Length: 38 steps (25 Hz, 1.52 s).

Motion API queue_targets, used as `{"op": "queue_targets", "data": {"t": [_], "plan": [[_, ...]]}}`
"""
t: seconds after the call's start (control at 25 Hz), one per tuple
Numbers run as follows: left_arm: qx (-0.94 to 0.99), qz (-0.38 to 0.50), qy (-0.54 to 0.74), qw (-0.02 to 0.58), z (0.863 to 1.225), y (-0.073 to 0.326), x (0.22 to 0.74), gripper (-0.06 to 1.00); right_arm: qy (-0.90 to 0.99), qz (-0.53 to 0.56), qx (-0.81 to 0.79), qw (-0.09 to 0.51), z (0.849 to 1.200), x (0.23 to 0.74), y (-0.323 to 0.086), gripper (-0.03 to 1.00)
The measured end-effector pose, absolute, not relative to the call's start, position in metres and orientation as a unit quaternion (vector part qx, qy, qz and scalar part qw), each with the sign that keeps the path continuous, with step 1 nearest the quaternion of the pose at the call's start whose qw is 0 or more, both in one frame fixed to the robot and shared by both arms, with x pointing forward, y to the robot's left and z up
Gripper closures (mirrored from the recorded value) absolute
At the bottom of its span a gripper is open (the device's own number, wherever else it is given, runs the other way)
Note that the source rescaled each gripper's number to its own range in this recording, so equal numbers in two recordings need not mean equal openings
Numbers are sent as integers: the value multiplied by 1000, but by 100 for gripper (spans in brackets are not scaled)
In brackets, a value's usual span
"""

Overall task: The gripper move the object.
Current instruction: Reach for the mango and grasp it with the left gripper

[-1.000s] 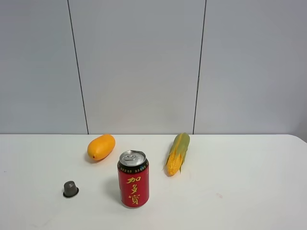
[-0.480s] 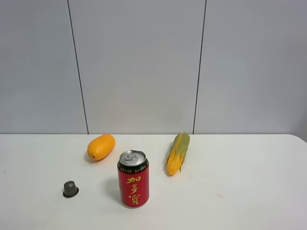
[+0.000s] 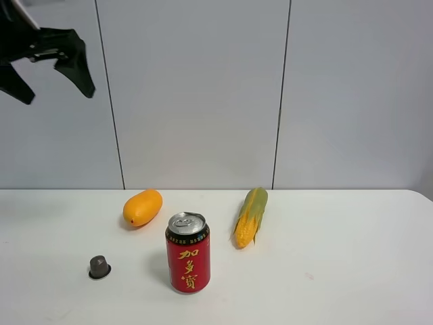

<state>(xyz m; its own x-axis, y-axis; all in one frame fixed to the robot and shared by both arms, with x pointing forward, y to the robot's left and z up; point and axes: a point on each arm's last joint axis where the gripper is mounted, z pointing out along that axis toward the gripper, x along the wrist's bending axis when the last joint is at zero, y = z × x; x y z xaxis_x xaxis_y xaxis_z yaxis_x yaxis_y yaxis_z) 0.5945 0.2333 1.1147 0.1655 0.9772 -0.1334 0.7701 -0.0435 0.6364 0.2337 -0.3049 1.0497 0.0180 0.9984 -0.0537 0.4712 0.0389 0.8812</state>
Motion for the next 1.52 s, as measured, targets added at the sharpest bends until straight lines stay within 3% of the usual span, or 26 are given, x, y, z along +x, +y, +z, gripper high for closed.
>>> {"op": "queue_targets", "data": {"t": [0.32,0.6,1.16,1.52], "plan": [[748,119,597,264,1041,179,625,-6,610,344,602,383,1050,234,-305,-3],[778,103,574,233,985,158,650,-6,610,344,602,383,1050,234,-305,-3],[798,98,556,211,928,143,697,-6,610,344,602,383,1050,234,-305,-3],[810,125,542,185,922,159,703,-6,610,344,602,383,1050,234,-305,-3]]}}
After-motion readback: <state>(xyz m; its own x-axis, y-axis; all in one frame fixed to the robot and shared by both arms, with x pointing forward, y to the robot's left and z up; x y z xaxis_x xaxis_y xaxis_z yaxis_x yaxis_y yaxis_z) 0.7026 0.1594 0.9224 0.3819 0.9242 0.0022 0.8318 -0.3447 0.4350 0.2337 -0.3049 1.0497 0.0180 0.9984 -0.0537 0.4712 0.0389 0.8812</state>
